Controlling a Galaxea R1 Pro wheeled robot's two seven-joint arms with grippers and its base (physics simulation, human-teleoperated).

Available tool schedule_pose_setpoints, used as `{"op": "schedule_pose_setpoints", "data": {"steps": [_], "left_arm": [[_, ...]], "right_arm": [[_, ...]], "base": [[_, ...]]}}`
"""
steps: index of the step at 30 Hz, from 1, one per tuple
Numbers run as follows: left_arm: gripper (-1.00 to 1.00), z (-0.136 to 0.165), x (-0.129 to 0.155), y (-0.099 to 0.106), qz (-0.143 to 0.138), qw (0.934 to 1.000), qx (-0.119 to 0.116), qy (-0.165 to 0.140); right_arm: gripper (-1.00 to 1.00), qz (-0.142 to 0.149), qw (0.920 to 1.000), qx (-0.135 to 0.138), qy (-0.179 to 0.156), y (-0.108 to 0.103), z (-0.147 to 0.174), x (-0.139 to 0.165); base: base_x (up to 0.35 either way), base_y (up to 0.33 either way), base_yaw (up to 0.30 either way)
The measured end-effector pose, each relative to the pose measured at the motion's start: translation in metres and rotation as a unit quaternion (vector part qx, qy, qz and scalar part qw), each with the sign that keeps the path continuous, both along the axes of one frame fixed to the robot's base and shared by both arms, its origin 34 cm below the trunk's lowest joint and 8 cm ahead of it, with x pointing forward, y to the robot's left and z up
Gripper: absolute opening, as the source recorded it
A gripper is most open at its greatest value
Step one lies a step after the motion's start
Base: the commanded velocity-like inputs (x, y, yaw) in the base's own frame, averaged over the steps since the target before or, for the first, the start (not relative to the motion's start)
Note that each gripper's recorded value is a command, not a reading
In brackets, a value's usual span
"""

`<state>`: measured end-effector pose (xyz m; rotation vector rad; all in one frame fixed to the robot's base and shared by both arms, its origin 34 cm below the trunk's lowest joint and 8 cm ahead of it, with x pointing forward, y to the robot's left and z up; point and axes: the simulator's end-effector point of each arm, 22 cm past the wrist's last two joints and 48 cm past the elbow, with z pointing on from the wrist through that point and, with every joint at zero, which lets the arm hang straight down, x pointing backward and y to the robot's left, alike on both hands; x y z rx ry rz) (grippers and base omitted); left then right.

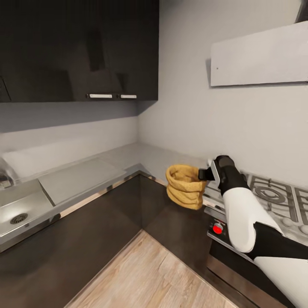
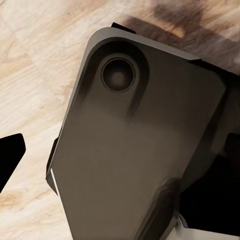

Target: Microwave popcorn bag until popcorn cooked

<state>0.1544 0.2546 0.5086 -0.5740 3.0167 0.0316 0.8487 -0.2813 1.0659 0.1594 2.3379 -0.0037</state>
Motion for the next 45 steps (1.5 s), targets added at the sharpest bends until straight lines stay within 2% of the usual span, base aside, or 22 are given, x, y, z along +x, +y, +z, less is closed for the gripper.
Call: {"op": "schedule_pose_setpoints", "data": {"steps": [27, 45], "left_arm": [[1.00, 0.000, 0.008, 0.001, 0.000, 0.9999, 0.001, -0.010], [1.00, 0.000, 0.008, 0.000, 0.000, 0.9999, 0.000, -0.010]], "right_arm": [[-1.00, 0.001, 0.9999, 0.001, -0.012, -0.001, 0.005, -0.004], [-1.00, -0.001, 1.0000, 0.000, -0.008, -0.004, 0.006, -0.006]], "base": [[0.000, 0.000, -0.002], [-0.005, 0.000, -0.272]]}}
